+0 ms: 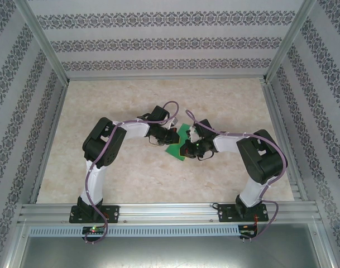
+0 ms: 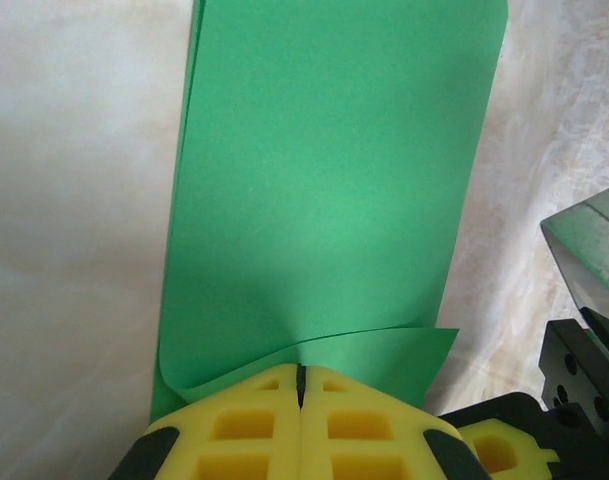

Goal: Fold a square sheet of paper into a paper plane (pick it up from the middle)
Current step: Fold the triangle a second time at the center of the table, then turn over the paper at the center of the table.

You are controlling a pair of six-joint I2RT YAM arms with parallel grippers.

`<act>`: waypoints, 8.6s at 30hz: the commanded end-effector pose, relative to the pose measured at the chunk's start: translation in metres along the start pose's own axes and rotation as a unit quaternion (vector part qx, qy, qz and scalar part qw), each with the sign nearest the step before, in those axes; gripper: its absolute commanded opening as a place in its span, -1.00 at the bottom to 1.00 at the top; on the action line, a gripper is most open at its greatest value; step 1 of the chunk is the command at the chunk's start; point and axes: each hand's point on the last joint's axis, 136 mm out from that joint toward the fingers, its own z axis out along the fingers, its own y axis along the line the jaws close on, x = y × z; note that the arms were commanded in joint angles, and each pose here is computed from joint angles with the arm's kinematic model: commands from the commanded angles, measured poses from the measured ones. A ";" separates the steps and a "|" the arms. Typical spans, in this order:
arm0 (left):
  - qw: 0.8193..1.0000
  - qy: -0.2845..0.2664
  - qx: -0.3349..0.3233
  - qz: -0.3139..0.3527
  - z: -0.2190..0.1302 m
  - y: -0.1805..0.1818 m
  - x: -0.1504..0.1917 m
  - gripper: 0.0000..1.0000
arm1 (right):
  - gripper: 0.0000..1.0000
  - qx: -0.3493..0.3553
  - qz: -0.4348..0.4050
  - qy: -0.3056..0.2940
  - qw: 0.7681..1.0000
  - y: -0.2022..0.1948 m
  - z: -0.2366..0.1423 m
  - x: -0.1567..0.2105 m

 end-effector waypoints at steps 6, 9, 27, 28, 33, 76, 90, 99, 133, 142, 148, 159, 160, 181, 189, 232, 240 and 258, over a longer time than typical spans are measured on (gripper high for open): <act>0.995 0.056 -0.071 -0.038 0.015 0.051 0.035 -0.95 | -1.00 0.025 -0.006 0.032 0.999 -0.010 0.004 0.029; 0.995 0.057 -0.074 -0.037 0.015 0.052 0.035 -0.95 | -1.00 0.029 -0.008 0.038 0.999 -0.010 0.004 0.036; 0.994 0.065 -0.078 -0.036 0.017 0.056 0.038 -0.95 | -1.00 0.044 -0.008 0.052 0.998 -0.016 0.002 0.073; 0.994 0.066 -0.079 -0.036 0.017 0.056 0.038 -0.95 | -1.00 0.043 -0.008 0.050 0.998 -0.015 0.001 0.072; 0.994 0.066 -0.075 -0.036 0.016 0.054 0.037 -0.95 | -1.00 0.038 -0.011 0.051 0.998 -0.010 0.002 0.073; 0.995 0.068 -0.073 -0.031 0.016 0.052 0.038 -0.95 | -1.00 0.017 0.005 0.039 0.999 -0.002 0.008 0.063; 0.995 0.072 -0.069 -0.030 0.014 0.049 0.039 -0.95 | -1.00 -0.062 0.022 -0.095 0.993 0.038 -0.041 -0.009; 0.995 0.069 -0.068 -0.028 0.011 0.045 0.036 -0.95 | -1.00 -0.045 0.020 -0.074 0.996 0.028 -0.021 -0.032; 0.995 0.075 -0.066 -0.029 0.010 0.047 0.039 -0.95 | -1.00 0.040 0.042 -0.072 0.996 -0.035 -0.015 -0.027; 0.994 0.076 -0.066 -0.030 0.008 0.049 0.038 -0.95 | -1.00 0.087 0.052 -0.086 0.991 -0.055 -0.037 -0.008; 0.995 0.076 -0.062 -0.031 0.009 0.048 0.037 -0.95 | -1.00 0.011 0.035 -0.093 0.995 -0.010 -0.038 -0.008; 0.995 0.075 -0.061 -0.030 0.008 0.047 0.037 -0.95 | -1.00 -0.032 0.008 -0.057 0.998 0.031 -0.001 -0.007; 0.995 0.075 -0.061 -0.029 0.007 0.046 0.036 -0.95 | -1.00 -0.027 0.009 -0.054 0.998 0.028 0.002 -0.006; 0.995 0.071 -0.058 -0.030 0.003 0.047 0.032 -0.95 | -1.00 0.019 0.036 -0.032 0.999 -0.019 -0.016 0.044; 0.996 0.065 -0.046 -0.029 0.000 0.039 0.029 -0.95 | -0.99 -0.025 0.036 -0.103 0.994 -0.001 -0.068 0.003; 0.999 -0.003 -0.031 0.021 -0.062 -0.023 -0.001 -0.30 | -0.48 -0.071 -0.022 -0.032 0.997 0.010 -0.026 -0.035; 0.997 -0.066 -0.036 0.003 -0.086 -0.017 0.004 0.22 | -0.68 -0.088 -0.020 -0.020 0.996 0.014 -0.011 -0.027; 0.963 -0.198 0.176 -0.041 -0.117 -0.065 -0.018 0.37 | -1.00 -0.224 -0.037 -0.063 0.972 0.076 -0.069 -0.040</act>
